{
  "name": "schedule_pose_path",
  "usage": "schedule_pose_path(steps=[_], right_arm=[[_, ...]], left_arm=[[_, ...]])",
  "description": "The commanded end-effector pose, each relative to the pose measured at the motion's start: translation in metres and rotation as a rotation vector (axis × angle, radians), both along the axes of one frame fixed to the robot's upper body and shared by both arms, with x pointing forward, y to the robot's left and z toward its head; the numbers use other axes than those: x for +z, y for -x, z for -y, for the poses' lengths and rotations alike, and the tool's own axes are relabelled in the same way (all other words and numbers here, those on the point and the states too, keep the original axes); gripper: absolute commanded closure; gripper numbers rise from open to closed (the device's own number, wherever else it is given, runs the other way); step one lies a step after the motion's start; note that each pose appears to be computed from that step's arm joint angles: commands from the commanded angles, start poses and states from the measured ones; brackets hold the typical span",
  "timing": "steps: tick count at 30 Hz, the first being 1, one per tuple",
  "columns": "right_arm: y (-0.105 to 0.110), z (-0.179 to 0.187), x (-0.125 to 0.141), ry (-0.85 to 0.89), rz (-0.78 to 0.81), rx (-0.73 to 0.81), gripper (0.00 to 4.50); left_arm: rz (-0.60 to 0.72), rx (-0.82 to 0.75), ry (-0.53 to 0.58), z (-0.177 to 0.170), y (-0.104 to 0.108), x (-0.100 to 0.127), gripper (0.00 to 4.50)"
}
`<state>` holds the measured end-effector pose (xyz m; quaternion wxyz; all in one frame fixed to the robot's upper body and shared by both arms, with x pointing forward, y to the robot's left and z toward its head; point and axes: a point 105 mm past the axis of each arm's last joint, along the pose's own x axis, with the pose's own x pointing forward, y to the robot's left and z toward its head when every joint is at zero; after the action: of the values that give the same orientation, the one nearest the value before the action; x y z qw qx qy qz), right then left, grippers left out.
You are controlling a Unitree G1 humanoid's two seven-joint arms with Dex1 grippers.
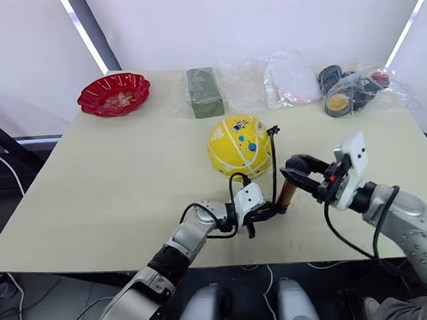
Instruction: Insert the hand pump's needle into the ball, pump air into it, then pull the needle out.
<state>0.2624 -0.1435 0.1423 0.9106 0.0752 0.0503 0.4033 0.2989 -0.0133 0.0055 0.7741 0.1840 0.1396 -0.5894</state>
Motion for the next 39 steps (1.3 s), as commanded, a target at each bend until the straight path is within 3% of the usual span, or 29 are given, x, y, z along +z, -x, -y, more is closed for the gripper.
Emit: schedule_pose_path(steps=[1,10,15,18,23,26,32,36,39], right_arm=[[-0.003,0.012,0.0,0.041,0.002,-0.027,2.53],[0.01,0.025,0.133,0.001,0.305,0.044,2.53],[0.022,0.029,0.164,0.009,0.306,0.094,2.53],[0.019,0.024,0.147,0.034,0.233,0.102,2.53],[0.004,0.016,0.073,0.053,0.053,0.076,2.53],[-0.007,0.013,0.042,0.019,-0.011,0.029,2.53],[0.001,0.004,-0.027,0.057,-0.09,0.044,2.53],[-0.002,0.003,-0.023,0.057,-0.034,0.045,2.53],[-0.011,0.009,0.025,0.038,0.103,0.02,2.53]], left_arm=[[-0.115,0.029,-0.104,-0.02,0.012,-0.036,4.14],[-0.116,0.023,-0.104,-0.02,0.013,-0.037,4.14],[-0.119,0.016,-0.102,-0.02,0.014,-0.037,4.14],[-0.122,0.015,-0.101,-0.02,0.014,-0.037,4.14],[-0.124,0.016,-0.098,-0.019,0.014,-0.036,4.14],[-0.122,0.017,-0.097,-0.018,0.014,-0.036,4.14],[-0.116,0.025,-0.094,-0.018,0.013,-0.034,4.14],[-0.114,0.027,-0.094,-0.018,0.012,-0.034,4.14],[-0.111,0.028,-0.095,-0.018,0.011,-0.034,4.14]])
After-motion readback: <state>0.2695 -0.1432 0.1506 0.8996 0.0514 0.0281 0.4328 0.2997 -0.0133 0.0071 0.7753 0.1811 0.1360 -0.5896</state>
